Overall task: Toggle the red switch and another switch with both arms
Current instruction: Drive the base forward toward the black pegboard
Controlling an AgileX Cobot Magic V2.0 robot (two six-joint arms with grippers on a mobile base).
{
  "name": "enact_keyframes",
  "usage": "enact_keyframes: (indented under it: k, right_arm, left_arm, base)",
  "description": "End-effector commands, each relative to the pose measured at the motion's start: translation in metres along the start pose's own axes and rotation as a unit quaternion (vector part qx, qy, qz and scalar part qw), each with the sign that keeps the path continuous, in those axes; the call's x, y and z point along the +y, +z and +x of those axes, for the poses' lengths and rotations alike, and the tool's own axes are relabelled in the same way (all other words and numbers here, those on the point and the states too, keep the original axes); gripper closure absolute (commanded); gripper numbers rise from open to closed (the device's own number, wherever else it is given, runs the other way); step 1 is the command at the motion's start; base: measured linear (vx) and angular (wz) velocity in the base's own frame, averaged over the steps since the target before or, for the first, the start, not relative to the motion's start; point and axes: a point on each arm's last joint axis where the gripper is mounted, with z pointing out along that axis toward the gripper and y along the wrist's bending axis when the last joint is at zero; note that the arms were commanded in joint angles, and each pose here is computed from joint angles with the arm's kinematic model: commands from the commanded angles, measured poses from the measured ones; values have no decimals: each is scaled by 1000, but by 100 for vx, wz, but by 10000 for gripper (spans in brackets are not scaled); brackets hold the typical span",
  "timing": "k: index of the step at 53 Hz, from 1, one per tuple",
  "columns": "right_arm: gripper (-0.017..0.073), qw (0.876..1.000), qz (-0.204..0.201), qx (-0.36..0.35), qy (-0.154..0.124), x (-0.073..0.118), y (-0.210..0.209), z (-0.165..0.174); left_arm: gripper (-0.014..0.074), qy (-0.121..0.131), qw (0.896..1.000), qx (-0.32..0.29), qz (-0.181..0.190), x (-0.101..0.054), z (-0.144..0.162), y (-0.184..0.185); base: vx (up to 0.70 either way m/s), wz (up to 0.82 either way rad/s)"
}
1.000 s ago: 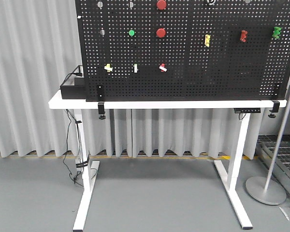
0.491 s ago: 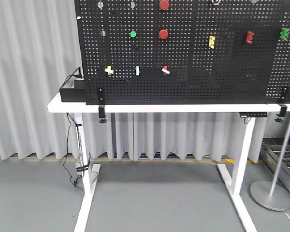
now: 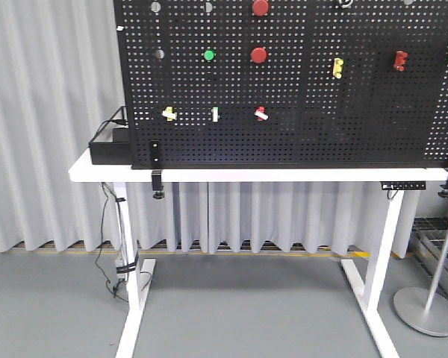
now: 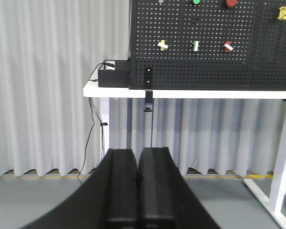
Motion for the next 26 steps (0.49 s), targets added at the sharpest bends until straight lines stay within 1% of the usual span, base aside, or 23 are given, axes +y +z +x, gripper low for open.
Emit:
enact_keyframes:
  k: [1, 26]
  right_arm:
    - [566, 999, 4, -40, -4, 0, 0, -6]
    - [566, 999, 4, -40, -4, 0, 0, -6]
  left_arm:
    - [591, -2, 999, -35, -2, 1, -1, 0]
    - [591, -2, 999, -35, -2, 1, -1, 0]
  base:
    - [10, -9]
    - [14, -7]
